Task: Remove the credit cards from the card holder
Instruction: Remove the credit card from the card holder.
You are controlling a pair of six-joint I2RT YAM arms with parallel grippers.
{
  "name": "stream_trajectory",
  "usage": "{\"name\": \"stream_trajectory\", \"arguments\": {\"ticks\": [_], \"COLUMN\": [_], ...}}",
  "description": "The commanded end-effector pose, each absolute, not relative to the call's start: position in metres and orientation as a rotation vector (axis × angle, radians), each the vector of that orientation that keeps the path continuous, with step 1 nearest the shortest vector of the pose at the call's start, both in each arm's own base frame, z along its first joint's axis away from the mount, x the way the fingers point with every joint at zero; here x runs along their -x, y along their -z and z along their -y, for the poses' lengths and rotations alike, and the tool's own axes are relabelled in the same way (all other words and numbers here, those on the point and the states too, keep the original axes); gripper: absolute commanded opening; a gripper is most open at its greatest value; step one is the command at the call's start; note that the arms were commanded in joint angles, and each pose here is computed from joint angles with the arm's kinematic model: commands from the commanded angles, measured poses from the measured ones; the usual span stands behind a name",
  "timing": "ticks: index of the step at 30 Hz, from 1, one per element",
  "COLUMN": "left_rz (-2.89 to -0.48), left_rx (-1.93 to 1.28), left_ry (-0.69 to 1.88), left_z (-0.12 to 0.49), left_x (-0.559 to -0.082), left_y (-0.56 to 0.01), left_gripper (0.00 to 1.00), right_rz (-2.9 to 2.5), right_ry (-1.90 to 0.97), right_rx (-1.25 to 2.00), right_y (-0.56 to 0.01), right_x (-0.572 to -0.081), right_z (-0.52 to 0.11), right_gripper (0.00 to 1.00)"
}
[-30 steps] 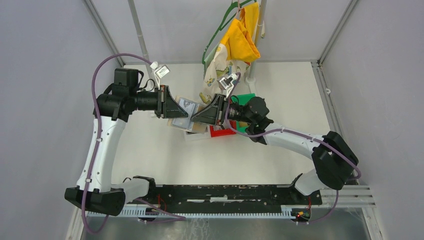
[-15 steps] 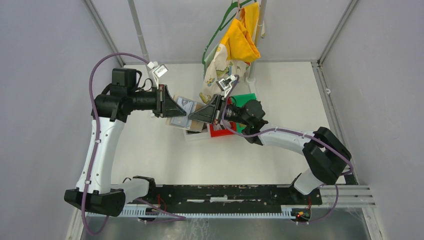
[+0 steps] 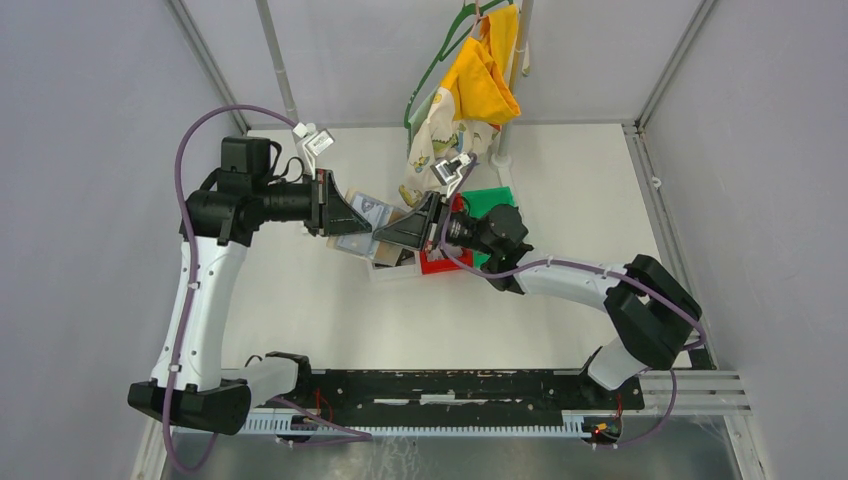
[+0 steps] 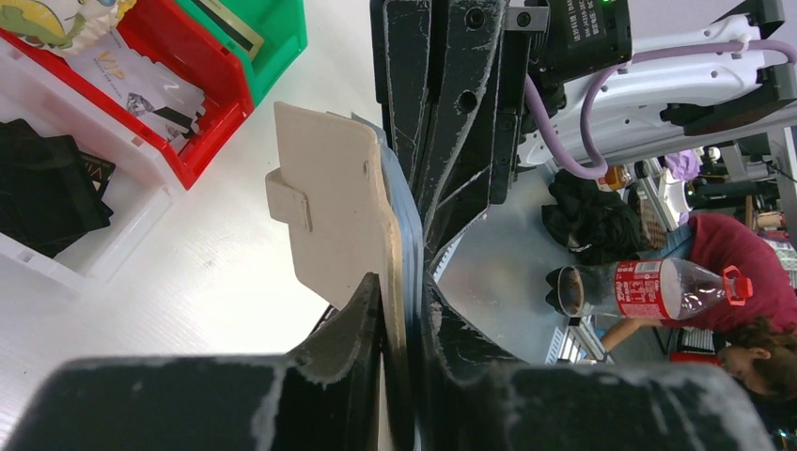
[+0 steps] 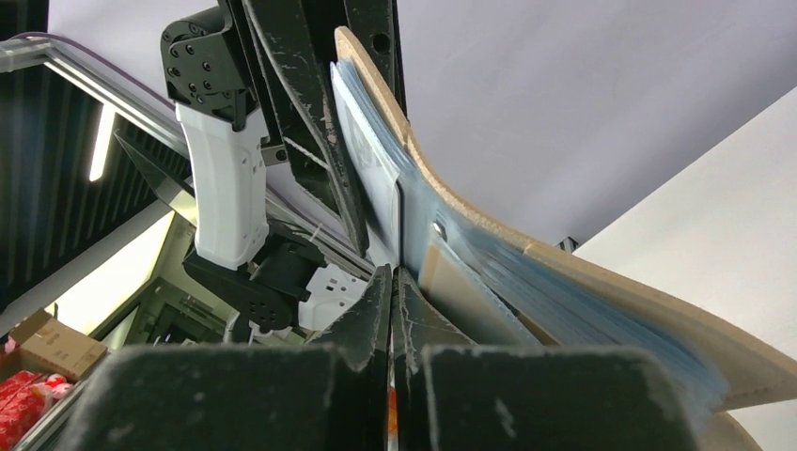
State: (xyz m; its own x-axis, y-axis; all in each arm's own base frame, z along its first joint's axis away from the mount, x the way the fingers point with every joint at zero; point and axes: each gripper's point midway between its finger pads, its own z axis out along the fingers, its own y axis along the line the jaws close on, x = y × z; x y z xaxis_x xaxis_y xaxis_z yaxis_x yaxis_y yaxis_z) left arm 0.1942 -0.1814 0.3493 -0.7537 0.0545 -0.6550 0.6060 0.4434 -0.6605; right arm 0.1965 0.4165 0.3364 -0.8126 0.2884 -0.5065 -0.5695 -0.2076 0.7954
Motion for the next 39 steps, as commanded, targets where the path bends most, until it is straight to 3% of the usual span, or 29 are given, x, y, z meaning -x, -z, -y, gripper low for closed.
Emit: {"name": "stream_trajectory", "arguments": {"ticks": [1,3,7,8,10,13,17,19,27,32,35,39], "left_rz": [-2.021,-2.028,-2.017,-2.014,-2.011,-2.013,-1.998,-1.993,-1.997,-1.977,-1.97,-1.961], "left_rx": [-0.693,-0.69,-0.699,-0.698,-0.697,-0.689,-0.674,-0.67,-0.651,-0.666,-0.671,-0.681], "left_ry": [1.463,1.469,1.468,1.47,1.472,1.475,1.458,1.446,1.474,1.501,1.516,1.522], "left_z": [0.194,0.194,0.194,0.194,0.194,0.195,0.194,0.194,0.195,0.196,0.197,0.197], "left_x": [-0.156,-0.154,-0.153,-0.153,-0.153,-0.153,-0.154,-0.154,-0.153,-0.149,-0.147,-0.144], "left_y": [-0.383,-0.383,-0.387,-0.388,-0.39,-0.39,-0.395,-0.396,-0.399,-0.405,-0.407,-0.408], "left_gripper": [0.13,0.1,0.14,0.15,0.15,0.16,0.16,0.17,0.31,0.33,0.29,0.16], "right_rz": [-1.365,-1.361,-1.37,-1.371,-1.363,-1.336,-1.366,-1.398,-1.473,-1.474,-1.464,-1.46], "right_ry": [-2.059,-2.059,-2.056,-2.059,-2.07,-2.083,-2.047,-2.016,-1.915,-1.908,-1.915,-1.92], "right_rx": [0.282,0.282,0.282,0.282,0.281,0.273,0.278,0.27,0.181,0.155,0.153,0.157], "right_y": [-0.368,-0.369,-0.366,-0.366,-0.367,-0.374,-0.376,-0.374,-0.364,-0.359,-0.358,-0.354], "right_x": [-0.199,-0.198,-0.196,-0.196,-0.194,-0.195,-0.201,-0.205,-0.218,-0.218,-0.217,-0.213], "right_z": [-0.412,-0.411,-0.409,-0.409,-0.408,-0.407,-0.414,-0.417,-0.42,-0.415,-0.413,-0.409], "right_gripper": [0.0,0.0,0.0,0.03,0.24,0.33,0.3,0.23,0.09,0.0,0.0,0.0]}}
